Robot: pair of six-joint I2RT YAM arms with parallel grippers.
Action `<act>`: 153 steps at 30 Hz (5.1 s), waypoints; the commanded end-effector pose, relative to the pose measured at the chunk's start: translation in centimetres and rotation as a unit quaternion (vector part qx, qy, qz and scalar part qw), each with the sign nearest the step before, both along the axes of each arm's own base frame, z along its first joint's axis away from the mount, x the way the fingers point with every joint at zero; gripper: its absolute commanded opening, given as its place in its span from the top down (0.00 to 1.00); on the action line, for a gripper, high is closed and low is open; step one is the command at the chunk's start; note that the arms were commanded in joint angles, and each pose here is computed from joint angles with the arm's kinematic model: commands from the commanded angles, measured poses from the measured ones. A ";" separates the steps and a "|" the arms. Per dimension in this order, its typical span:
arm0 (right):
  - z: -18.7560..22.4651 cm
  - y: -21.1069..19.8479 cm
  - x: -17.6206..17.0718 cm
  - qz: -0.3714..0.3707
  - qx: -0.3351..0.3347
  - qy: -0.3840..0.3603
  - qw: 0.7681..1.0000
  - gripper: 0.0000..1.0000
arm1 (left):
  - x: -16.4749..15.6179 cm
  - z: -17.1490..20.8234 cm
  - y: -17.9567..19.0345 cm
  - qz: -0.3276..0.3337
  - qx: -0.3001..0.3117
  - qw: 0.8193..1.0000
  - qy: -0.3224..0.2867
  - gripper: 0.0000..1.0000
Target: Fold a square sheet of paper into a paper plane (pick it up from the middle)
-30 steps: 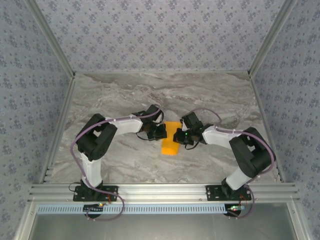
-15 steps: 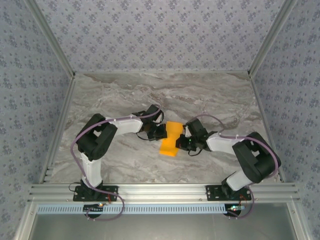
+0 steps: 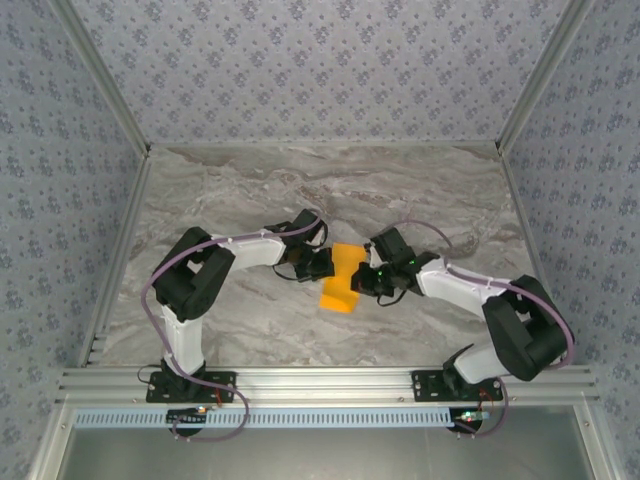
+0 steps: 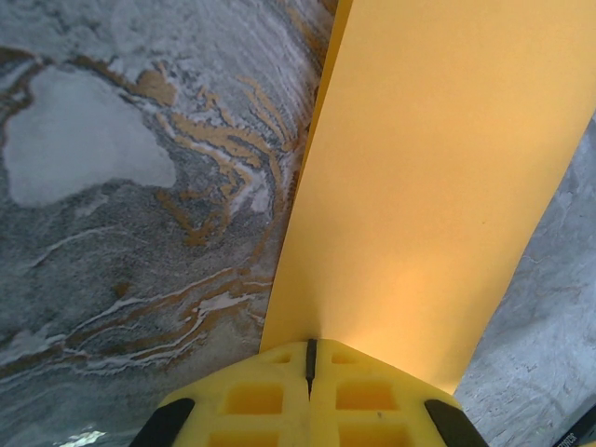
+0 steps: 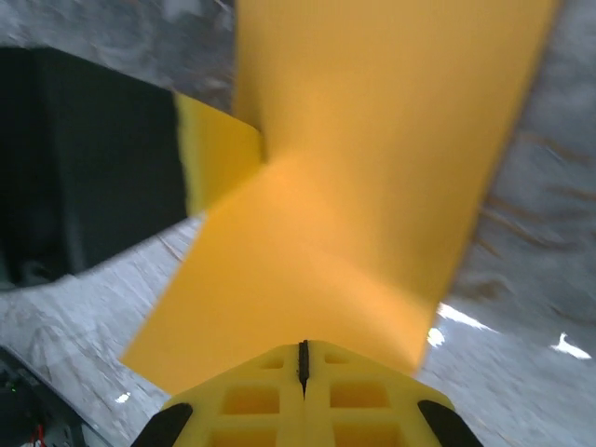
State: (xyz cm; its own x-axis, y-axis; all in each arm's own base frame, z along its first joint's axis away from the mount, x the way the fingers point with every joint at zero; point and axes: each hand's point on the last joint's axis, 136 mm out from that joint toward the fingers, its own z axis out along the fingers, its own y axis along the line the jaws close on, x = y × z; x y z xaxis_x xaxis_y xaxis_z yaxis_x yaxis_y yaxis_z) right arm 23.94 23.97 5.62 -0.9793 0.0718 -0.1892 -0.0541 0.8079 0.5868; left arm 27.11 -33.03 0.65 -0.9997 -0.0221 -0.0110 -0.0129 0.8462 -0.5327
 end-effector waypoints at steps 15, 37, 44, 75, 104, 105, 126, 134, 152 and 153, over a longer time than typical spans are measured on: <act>-7.1 -2.3 -7.5 0.031 -0.035 0.106 0.993 1.00 | -6.0 -8.3 8.3 0.017 0.199 0.974 0.107 1.00; -1.0 1.7 -2.2 0.037 -0.019 0.003 0.999 1.00 | -5.8 -8.2 8.0 0.016 0.193 0.975 0.107 1.00; -4.9 0.7 -4.2 0.045 -0.042 0.052 0.997 1.00 | -5.8 -8.3 8.1 0.016 0.194 0.975 0.106 1.00; 1.9 2.6 5.5 -0.001 0.047 -0.032 0.998 1.00 | 3.5 6.8 4.4 -0.123 0.021 0.986 -0.107 1.00; -4.7 3.2 5.9 0.025 0.014 0.024 0.999 1.00 | -1.7 3.7 -1.3 -0.013 -0.084 0.996 -0.038 1.00; -4.7 3.3 5.9 0.026 0.014 0.024 0.999 1.00 | -1.7 3.4 -1.2 -0.013 -0.080 0.996 -0.035 1.00; -5.5 1.5 6.6 0.011 -0.009 0.018 1.000 1.00 | -3.7 0.0 1.2 -0.016 0.008 0.999 0.028 1.00; -5.3 -0.7 10.1 -0.050 0.009 0.019 0.999 1.00 | -5.8 -2.1 2.9 -0.015 0.043 0.996 0.074 1.00; -3.3 -3.8 17.9 -0.089 -0.006 -0.002 0.996 1.00 | -6.4 -2.8 2.9 -0.023 0.047 0.995 0.082 1.00; -2.7 -3.7 18.2 -0.088 -0.004 -0.007 0.996 1.00 | -6.4 -2.7 2.8 -0.023 0.047 0.995 0.082 1.00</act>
State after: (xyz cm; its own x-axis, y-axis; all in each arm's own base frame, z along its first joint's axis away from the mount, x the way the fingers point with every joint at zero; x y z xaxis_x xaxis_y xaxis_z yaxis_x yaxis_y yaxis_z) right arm 40.05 21.84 2.41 -0.9643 0.2241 -0.1410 0.0853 0.7671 0.6358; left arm 24.82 -32.99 1.79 -1.0000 -0.0031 0.0004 -0.0028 0.8150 -0.5795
